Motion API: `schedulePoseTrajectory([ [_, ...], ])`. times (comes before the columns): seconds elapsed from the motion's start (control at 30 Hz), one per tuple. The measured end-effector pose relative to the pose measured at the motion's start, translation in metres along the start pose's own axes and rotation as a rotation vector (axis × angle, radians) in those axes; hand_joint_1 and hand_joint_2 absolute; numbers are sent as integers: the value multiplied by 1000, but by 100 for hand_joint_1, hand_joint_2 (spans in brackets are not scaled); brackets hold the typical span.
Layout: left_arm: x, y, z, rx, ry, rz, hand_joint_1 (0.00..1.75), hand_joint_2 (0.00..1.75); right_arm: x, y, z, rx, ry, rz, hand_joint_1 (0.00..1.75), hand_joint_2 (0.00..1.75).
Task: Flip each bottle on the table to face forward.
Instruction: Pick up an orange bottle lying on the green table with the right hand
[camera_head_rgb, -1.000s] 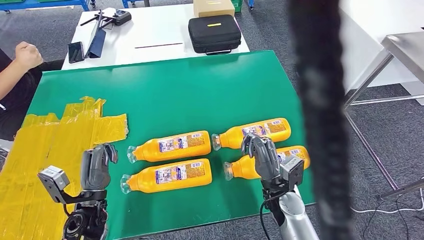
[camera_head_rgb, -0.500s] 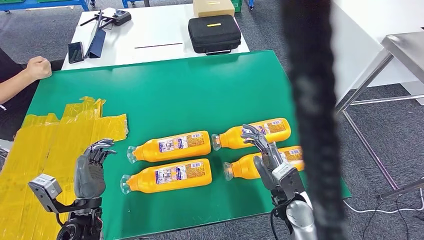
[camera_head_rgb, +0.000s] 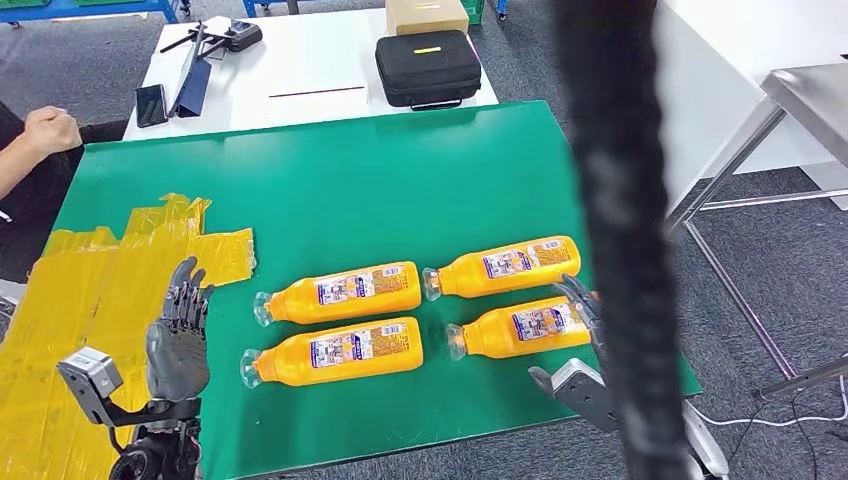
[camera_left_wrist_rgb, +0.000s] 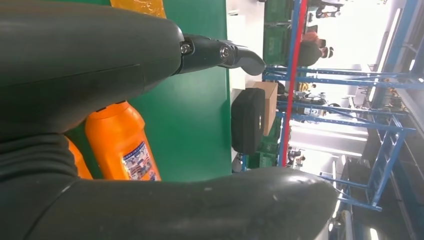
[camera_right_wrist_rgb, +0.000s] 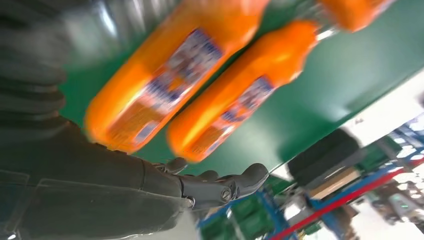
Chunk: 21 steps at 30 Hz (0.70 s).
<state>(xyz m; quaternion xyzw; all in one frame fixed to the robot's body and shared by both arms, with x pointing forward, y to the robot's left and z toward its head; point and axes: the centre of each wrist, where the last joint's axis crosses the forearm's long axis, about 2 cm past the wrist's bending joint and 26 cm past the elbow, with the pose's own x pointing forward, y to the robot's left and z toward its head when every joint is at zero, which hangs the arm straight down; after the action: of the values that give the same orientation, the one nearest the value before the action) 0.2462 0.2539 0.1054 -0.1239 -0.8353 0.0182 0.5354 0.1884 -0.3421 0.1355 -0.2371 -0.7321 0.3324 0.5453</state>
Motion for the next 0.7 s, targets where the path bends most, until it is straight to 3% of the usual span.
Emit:
schedulePoseTrajectory([
  [0.13,0,1,0,-2,-2,14,0,0,-6,-13,3,4,23,143,0,175],
  [0.33,0,-1,-5,-8,-11,30,0,0,-18,-30,-16,22,50,283,0,175],
  [0.7,-1,-2,-6,-8,-8,56,0,0,-35,-28,-32,90,132,408,0,175],
])
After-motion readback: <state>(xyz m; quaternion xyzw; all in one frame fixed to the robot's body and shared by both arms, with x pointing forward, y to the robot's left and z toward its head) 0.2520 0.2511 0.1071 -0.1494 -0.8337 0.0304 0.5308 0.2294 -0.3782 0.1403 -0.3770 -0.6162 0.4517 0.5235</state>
